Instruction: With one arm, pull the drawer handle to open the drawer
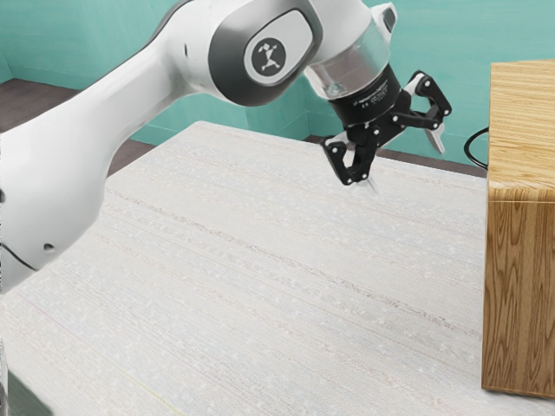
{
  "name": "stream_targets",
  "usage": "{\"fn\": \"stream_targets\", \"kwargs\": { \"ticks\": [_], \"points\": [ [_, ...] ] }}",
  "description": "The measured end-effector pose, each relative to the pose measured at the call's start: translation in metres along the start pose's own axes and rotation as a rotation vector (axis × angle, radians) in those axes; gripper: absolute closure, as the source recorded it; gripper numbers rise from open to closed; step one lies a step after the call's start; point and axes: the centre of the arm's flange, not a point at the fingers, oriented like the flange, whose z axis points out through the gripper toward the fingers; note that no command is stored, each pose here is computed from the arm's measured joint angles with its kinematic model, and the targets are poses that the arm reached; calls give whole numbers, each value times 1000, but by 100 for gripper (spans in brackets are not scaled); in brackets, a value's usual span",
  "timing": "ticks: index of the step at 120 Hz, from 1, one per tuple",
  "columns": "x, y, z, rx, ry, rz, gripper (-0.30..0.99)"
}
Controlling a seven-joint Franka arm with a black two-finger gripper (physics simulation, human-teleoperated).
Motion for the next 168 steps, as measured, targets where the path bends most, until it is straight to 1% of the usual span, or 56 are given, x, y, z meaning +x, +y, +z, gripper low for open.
{"fn": "stream_targets", "kwargs": {
  "ticks": [14, 25, 42, 66, 88, 99, 113, 123, 134, 168],
  "points": [
    [10, 4, 16, -9, 3, 0, 0],
    [15, 8, 27, -29, 7, 10, 0],
    [32, 7, 28, -60, 27, 12, 0],
    [31, 12, 36, -79, 31, 51, 0],
    [29, 11, 43, -54, 76, 170, 0],
    [20, 10, 44, -40, 79, 253, 0],
    [6, 15, 41, -56, 75, 352, 0],
    [3, 16, 39, -65, 80, 407, 0],
    [5, 11, 34, -66, 101, 451, 0],
    [30, 3, 14, -82, 167, 529, 0]
  ]
}}
